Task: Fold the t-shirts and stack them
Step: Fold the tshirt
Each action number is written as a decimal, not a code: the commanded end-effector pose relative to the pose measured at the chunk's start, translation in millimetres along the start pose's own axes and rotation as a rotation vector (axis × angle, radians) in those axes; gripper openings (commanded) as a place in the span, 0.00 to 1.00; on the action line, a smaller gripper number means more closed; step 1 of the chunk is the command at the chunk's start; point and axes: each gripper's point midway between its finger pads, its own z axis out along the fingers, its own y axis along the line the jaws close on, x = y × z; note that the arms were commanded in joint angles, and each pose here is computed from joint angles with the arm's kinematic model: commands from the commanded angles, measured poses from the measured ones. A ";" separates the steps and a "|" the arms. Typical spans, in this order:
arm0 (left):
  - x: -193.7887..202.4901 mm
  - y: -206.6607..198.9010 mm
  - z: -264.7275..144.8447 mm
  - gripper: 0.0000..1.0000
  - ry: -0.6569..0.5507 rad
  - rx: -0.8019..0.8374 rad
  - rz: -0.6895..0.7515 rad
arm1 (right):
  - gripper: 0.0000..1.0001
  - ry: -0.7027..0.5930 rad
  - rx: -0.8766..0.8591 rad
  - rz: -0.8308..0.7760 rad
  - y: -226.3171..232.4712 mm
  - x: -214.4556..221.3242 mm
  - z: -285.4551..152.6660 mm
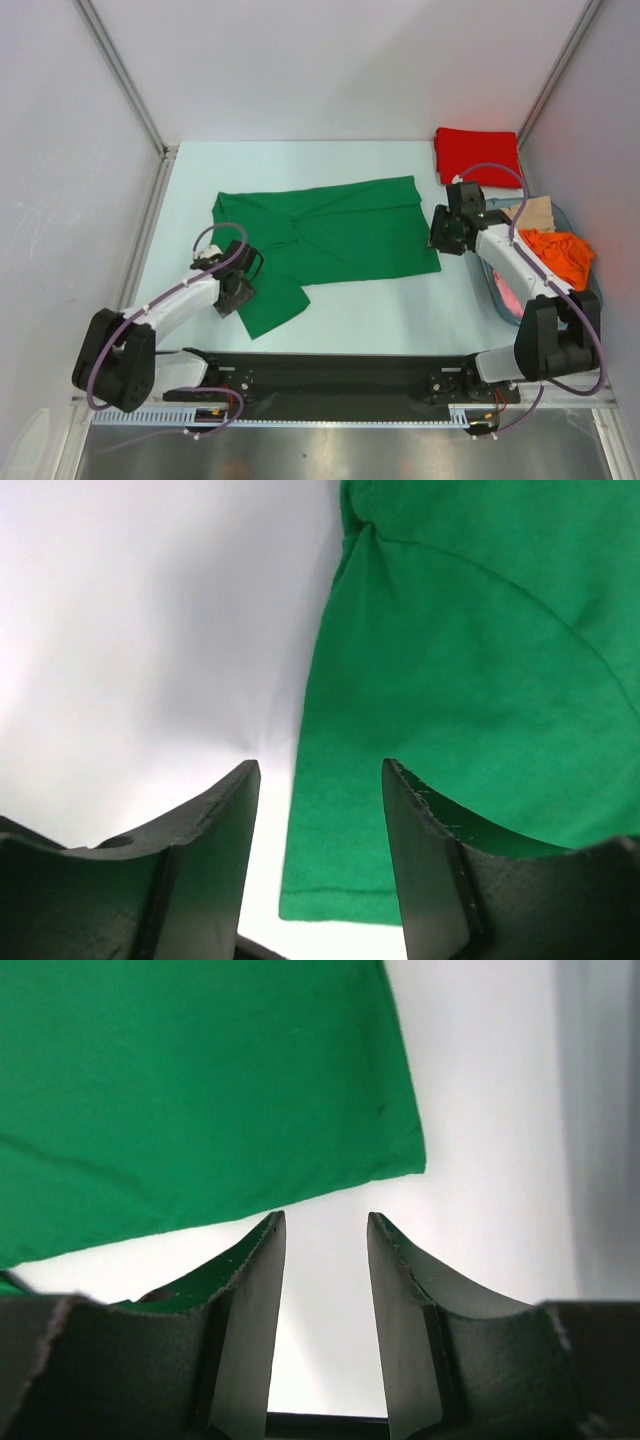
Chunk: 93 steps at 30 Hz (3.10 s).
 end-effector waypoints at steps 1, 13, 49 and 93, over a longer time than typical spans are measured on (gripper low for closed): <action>2.0 0.4 12.7 0.56 -0.012 -0.029 -0.009 | 0.43 -0.021 -0.008 0.044 -6.3 -3.0 -10.5; 20.2 13.9 26.0 0.12 0.036 -0.081 -0.033 | 0.42 -0.001 0.049 0.164 -35.2 4.5 -15.2; -19.9 -22.6 -35.7 0.02 -0.108 0.265 0.028 | 0.37 0.064 -0.010 0.461 -44.2 57.7 71.2; -165.9 -80.7 -63.8 0.04 -0.287 0.344 -0.139 | 0.00 -0.045 -0.230 0.246 -0.9 -81.1 96.6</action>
